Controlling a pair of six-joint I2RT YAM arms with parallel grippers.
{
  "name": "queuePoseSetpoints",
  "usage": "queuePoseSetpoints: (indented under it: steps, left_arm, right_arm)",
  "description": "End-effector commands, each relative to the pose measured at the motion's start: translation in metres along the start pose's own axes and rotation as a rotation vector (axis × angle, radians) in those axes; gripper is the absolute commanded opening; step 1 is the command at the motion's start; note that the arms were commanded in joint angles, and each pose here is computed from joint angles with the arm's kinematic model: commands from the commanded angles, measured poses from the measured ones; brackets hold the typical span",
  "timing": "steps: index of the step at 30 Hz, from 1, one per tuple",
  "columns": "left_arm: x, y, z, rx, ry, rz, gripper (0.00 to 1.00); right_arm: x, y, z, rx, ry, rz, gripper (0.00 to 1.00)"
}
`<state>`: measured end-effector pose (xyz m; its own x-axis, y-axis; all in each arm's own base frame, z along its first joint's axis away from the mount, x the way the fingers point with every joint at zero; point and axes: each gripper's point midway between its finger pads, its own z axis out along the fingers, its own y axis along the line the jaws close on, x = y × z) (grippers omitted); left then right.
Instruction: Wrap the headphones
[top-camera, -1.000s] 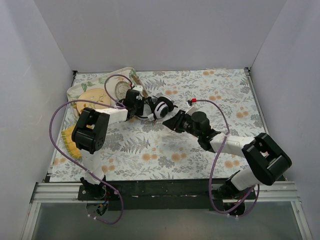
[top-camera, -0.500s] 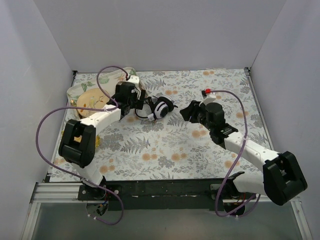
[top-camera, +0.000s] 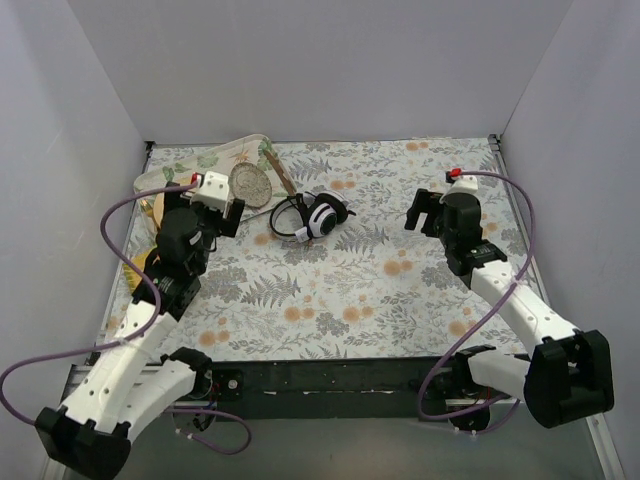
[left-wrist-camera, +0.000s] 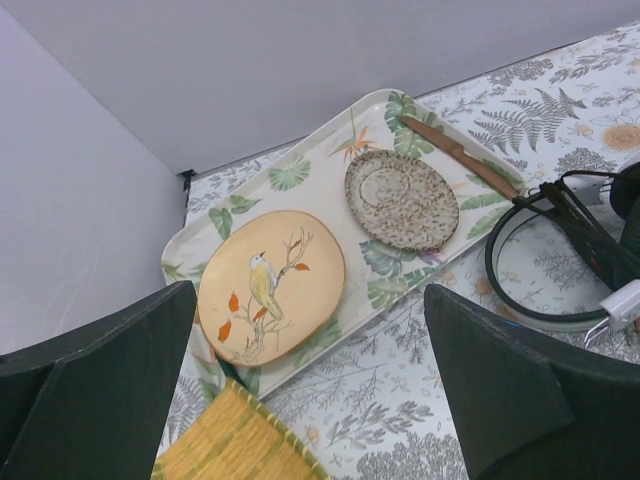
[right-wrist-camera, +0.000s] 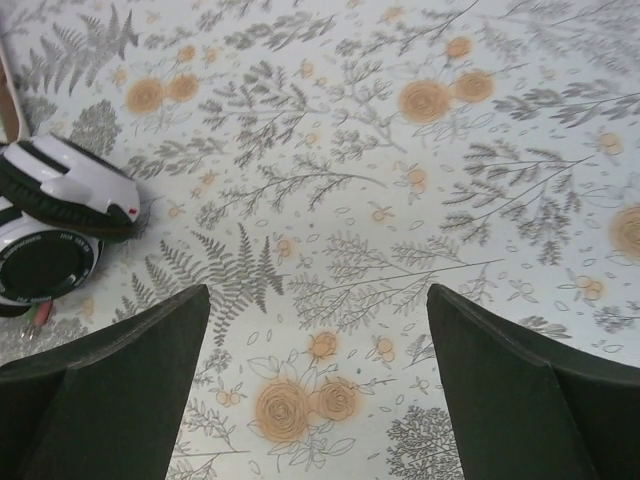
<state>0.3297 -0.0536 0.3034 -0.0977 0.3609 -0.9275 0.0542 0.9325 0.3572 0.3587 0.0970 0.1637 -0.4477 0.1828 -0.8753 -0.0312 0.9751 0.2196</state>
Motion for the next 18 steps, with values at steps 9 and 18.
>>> queuePoseSetpoints:
  steps: [9, 18]
  left_arm:
    - [0.117, -0.007, -0.056, 0.023, 0.175, -0.072, 0.98]
    - [0.166, -0.017, -0.066, 0.06, 0.215, -0.137, 0.98]
  right_arm:
    - [-0.012, -0.037, -0.037, 0.143, -0.175, 0.042, 0.98]
    - [-0.014, -0.031, -0.05, 0.066, -0.278, 0.037, 0.99]
